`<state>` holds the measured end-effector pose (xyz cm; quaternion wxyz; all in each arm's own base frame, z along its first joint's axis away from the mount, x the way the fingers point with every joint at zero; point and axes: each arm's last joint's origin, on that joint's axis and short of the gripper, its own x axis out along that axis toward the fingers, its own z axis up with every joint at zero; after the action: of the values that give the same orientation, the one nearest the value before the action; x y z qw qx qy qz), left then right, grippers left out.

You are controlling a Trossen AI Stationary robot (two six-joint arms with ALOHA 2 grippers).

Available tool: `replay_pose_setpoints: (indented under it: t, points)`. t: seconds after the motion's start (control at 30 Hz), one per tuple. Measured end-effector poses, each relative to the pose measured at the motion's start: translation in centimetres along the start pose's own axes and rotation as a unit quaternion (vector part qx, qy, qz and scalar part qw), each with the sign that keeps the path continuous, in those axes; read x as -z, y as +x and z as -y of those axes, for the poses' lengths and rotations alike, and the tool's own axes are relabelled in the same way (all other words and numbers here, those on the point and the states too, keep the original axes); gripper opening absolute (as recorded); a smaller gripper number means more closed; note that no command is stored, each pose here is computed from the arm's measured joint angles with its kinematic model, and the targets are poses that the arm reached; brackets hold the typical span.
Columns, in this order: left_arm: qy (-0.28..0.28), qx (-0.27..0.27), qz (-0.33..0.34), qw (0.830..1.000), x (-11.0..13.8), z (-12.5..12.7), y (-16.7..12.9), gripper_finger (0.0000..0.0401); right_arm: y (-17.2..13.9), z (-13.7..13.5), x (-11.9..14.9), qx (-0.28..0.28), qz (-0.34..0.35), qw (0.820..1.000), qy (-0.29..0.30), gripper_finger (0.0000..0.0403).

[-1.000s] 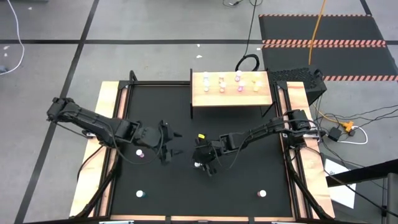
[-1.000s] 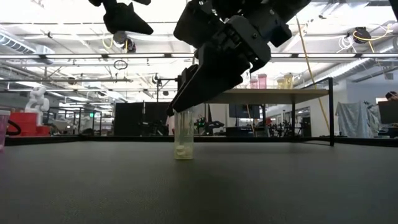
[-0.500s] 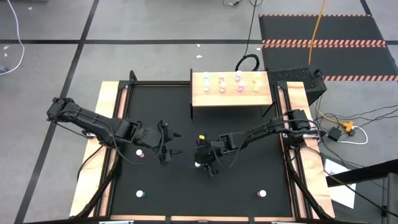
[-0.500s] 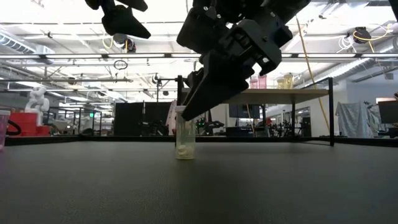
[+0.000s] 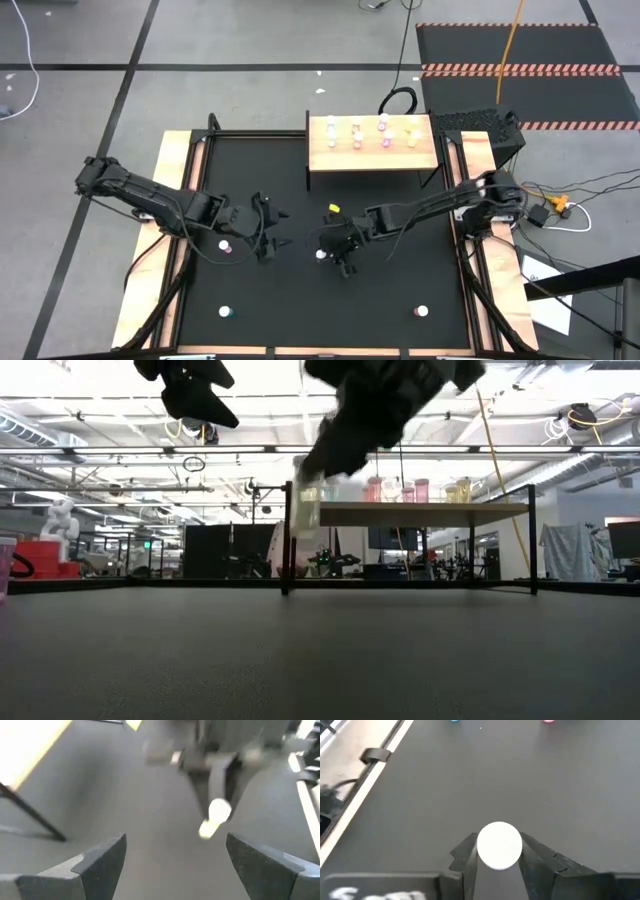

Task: Pick and place medicine bottles onto shelf by color
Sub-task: Put the yellow pill bottle on the shelf aligned with the other yellow pill bottles

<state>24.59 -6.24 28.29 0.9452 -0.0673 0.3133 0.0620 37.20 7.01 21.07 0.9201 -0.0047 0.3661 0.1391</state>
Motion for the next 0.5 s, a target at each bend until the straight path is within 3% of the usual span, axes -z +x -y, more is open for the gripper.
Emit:
replay_pose_setpoints:
  t: [0.23, 0.5]
  points:
    - [-0.002, -0.088, 0.009, 0.996, 0.0, -1.0, 0.1, 0.0344, -7.5, -0.7, -0.8, 0.049, -0.023, 0.998, 0.009, 0.0114]
    - [-0.071, -0.118, 0.1, 0.985, -2.5, -3.8, 0.7, 0.0344, -16.8, -1.5, 0.2, 0.111, -0.013, 0.993, 0.038, 0.0114]
